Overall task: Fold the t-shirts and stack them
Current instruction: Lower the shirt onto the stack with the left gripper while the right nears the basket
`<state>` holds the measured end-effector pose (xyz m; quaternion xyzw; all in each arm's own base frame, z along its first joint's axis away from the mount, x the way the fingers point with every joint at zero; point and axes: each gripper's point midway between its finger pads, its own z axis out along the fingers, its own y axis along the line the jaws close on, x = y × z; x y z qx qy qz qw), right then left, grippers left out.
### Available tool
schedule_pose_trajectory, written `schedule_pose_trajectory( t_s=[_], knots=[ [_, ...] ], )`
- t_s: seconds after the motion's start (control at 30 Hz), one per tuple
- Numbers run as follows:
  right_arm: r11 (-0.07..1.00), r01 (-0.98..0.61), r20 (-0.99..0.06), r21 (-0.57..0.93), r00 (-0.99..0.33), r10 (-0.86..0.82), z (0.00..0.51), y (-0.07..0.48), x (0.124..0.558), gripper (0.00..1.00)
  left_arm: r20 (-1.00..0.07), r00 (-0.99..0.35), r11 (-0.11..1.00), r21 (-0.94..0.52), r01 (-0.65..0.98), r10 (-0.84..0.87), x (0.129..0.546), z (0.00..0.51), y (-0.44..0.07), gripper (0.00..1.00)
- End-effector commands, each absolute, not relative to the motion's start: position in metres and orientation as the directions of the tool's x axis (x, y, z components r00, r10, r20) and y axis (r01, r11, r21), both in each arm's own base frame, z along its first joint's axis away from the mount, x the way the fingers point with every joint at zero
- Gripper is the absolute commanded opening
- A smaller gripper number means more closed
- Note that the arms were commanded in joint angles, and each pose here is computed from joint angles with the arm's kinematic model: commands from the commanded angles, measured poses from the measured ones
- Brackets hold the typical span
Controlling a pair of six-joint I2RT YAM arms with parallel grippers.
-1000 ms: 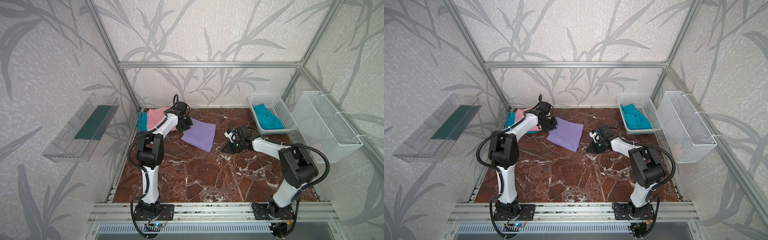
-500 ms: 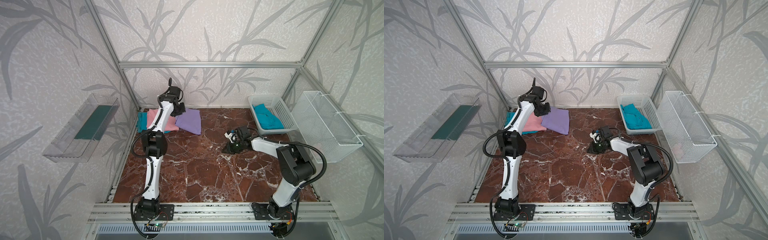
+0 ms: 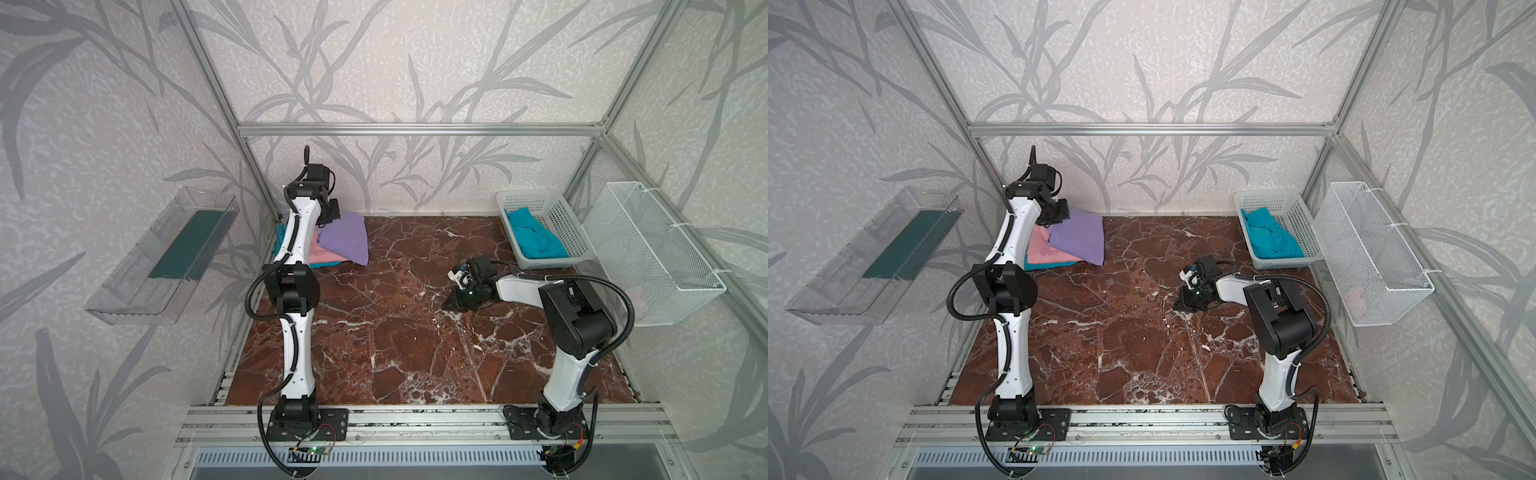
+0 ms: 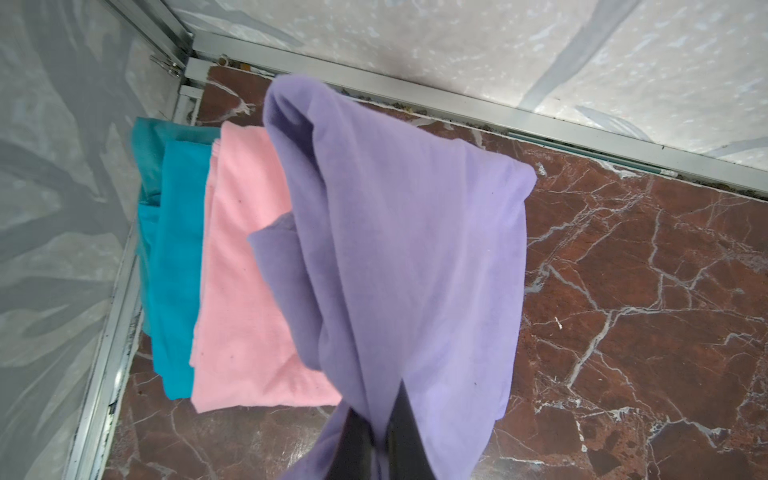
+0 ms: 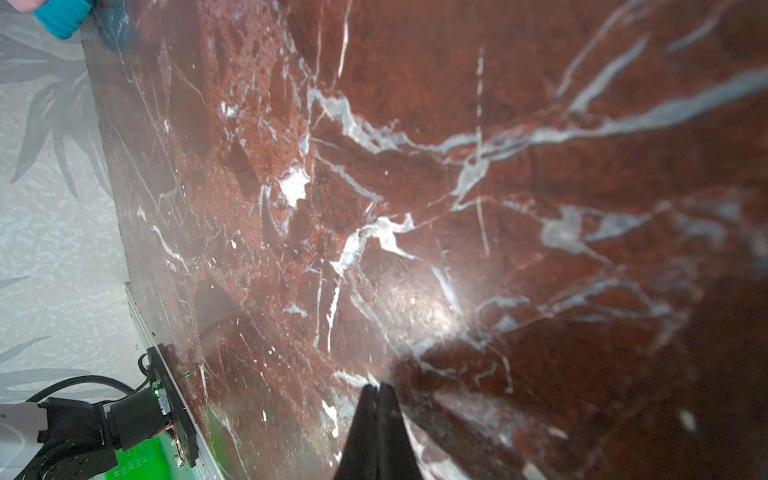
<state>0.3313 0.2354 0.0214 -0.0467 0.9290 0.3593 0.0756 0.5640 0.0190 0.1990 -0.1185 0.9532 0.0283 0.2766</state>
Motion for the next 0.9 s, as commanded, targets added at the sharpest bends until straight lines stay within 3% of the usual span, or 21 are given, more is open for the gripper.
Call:
schedule_pose_trajectory(
  t_s=[0.0,0.4,0.43,0.5,0.57,0.87],
  knots=[
    [0.725,-0.145,-0.184,0.673,-0.983,-0.026,0.025,0.238,0.337,0.03,-0.619,-0.764,0.971,0.009,-0.239,-0.182,0.553,0.256,0.032,0.00],
    [0.726,-0.131,-0.172,0.675,-0.985,-0.018,0.021,0.237,0.334,0.03,-0.625,-0.742,0.947,0.014,-0.320,-0.242,0.551,0.256,0.073,0.00],
    [0.726,-0.130,-0.171,0.675,-0.985,-0.018,0.021,0.238,0.334,0.03,-0.622,-0.742,0.943,0.017,-0.333,-0.250,0.551,0.253,0.077,0.06],
    [0.725,-0.130,-0.172,0.677,-0.985,-0.016,0.021,0.238,0.335,0.03,-0.616,-0.742,0.934,0.031,-0.357,-0.264,0.550,0.249,0.084,0.38],
    [0.724,-0.130,-0.171,0.678,-0.985,-0.017,0.022,0.238,0.335,0.03,-0.612,-0.742,0.923,0.050,-0.382,-0.274,0.547,0.248,0.090,0.52],
    [0.718,-0.151,-0.196,0.679,-0.980,-0.022,0.033,0.238,0.335,0.03,-0.570,-0.761,0.935,-0.041,-0.351,-0.311,0.540,0.242,0.060,0.54]
  ],
)
